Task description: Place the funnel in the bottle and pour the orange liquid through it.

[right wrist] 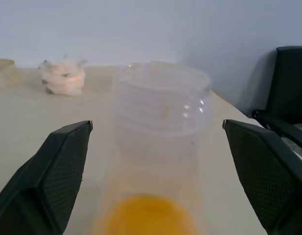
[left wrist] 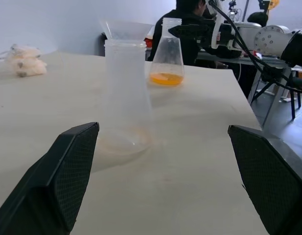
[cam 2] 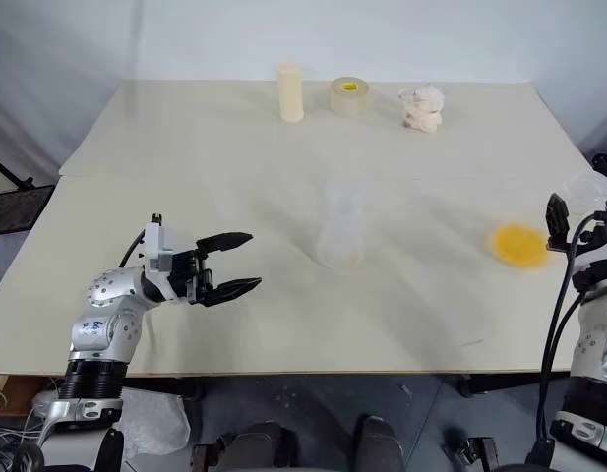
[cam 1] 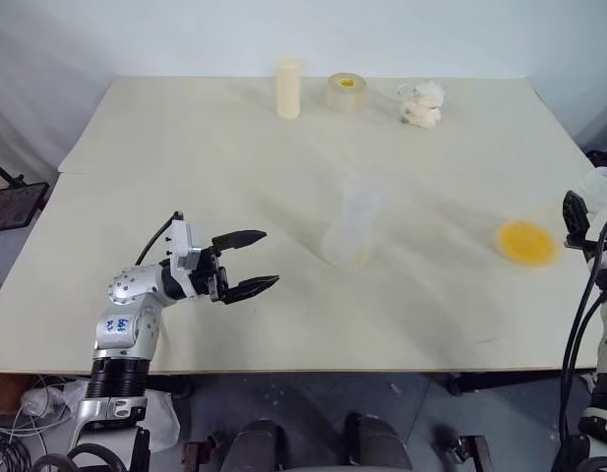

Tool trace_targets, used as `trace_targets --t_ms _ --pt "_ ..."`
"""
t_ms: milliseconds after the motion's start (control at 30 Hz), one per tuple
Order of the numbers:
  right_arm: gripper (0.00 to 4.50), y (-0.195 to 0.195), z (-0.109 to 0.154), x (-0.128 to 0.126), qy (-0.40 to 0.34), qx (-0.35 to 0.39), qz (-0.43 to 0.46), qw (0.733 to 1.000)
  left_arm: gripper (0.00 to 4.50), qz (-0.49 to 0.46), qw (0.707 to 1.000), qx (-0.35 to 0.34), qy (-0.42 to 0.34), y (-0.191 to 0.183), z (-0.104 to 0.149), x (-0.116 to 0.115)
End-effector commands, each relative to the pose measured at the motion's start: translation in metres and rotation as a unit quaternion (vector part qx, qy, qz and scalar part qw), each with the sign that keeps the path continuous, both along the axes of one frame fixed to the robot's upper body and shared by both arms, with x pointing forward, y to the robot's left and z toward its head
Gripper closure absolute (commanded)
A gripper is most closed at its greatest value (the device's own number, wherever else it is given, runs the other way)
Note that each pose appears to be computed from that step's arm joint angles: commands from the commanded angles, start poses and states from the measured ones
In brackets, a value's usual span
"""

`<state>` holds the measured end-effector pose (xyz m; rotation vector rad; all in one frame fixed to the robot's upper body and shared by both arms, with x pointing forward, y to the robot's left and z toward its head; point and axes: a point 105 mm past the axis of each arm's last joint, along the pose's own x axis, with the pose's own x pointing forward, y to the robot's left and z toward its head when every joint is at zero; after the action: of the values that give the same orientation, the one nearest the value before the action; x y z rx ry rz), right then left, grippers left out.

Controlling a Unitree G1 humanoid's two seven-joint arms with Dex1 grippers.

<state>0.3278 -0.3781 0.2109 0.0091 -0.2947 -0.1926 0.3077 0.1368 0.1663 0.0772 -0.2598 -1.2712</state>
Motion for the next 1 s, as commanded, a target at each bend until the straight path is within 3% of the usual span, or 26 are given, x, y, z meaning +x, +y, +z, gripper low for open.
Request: trace_targets --t_ms 33,267,367,500,533,733,1000 --pt "0.0 -0.005 0.018 0.0 -0.027 -0.022 -0.01 0.999 0.02 -0.009 1.0 -0.01 -0.015 -0.004 0.008 -0.004" --pt "0.0 -0.013 0.017 0.018 -0.024 -0.013 -0.031 0.999 0.02 -0.011 1.0 -0.009 -0.016 -0.007 0.009 -0.002" --pt "0.61 -0.014 0.017 0.021 -0.027 -0.009 -0.035 0.999 0.0 -0.012 1.0 -0.007 -0.017 -0.006 0.01 -0.002" --pt "1.98 -0.01 0.018 0.02 -0.034 -0.006 -0.03 0.999 0.0 -0.01 1.0 -0.005 -0.017 -0.005 0.01 0.0" --pt "2.05 -0.008 0.018 0.019 -0.036 -0.006 -0.028 0.999 0.0 -0.01 1.0 -0.004 -0.016 -0.004 0.01 0.0" --pt "2.05 0.004 0.023 0.013 -0.049 -0.026 -0.015 0.998 0.0 -0.011 1.0 -0.003 -0.019 -0.004 0.01 0.004" --pt "2.05 0.1 0.072 0.013 -0.056 -0.206 0.063 0.975 0.0 -0.021 0.999 -0.012 -0.044 -0.004 0.022 0.021"
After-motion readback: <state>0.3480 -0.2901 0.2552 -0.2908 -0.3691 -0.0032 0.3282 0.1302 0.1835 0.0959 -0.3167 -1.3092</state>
